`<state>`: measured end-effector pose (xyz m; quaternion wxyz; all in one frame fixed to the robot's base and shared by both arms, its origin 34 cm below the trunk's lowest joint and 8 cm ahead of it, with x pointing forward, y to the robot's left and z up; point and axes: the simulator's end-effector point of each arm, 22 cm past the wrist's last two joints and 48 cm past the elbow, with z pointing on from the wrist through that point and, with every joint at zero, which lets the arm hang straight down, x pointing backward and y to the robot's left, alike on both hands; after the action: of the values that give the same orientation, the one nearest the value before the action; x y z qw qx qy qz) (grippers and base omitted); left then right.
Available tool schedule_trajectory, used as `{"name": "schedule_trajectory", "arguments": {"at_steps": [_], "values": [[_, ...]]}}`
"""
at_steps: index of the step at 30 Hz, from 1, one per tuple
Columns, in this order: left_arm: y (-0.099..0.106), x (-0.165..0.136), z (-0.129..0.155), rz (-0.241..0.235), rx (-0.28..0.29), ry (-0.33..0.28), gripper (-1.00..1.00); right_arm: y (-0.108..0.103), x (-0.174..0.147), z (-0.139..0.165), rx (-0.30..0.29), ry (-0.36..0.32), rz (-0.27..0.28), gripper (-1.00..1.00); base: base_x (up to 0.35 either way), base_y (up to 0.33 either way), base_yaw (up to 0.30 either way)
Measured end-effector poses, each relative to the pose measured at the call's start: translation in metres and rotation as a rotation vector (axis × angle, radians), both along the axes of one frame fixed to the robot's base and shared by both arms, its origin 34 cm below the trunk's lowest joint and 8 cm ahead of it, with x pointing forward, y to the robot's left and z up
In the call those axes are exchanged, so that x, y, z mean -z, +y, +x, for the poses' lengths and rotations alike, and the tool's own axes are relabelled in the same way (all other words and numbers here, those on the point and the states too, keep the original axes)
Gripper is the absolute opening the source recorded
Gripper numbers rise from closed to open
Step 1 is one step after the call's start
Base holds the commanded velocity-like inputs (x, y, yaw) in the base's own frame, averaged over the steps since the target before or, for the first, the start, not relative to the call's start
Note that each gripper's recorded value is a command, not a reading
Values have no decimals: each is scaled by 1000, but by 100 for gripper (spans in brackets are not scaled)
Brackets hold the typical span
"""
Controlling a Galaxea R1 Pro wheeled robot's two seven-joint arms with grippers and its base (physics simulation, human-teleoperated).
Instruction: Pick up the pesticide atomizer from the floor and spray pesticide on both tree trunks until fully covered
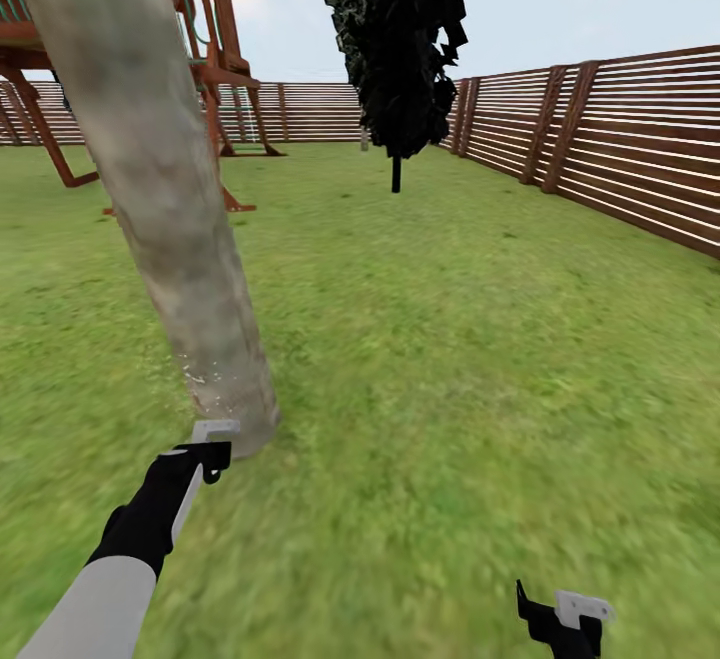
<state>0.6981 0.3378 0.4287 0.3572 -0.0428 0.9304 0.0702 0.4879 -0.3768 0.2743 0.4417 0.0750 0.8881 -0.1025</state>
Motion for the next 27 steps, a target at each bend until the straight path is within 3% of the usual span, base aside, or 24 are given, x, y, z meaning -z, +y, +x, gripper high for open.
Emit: {"name": "schedule_trajectory", "arguments": {"at_steps": [9, 17, 27], "values": [[2, 0, 0, 1, -2, 0, -100, 1, 0, 0, -1, 0, 1, 100, 139, -233, 249], [2, 0, 0, 1, -2, 0, -100, 1, 0, 0, -1, 0, 1, 100, 1, -273, 34], [2, 0, 0, 1, -2, 0, -100, 1, 0, 0, -1, 0, 1, 100, 54, -273, 269]]}}
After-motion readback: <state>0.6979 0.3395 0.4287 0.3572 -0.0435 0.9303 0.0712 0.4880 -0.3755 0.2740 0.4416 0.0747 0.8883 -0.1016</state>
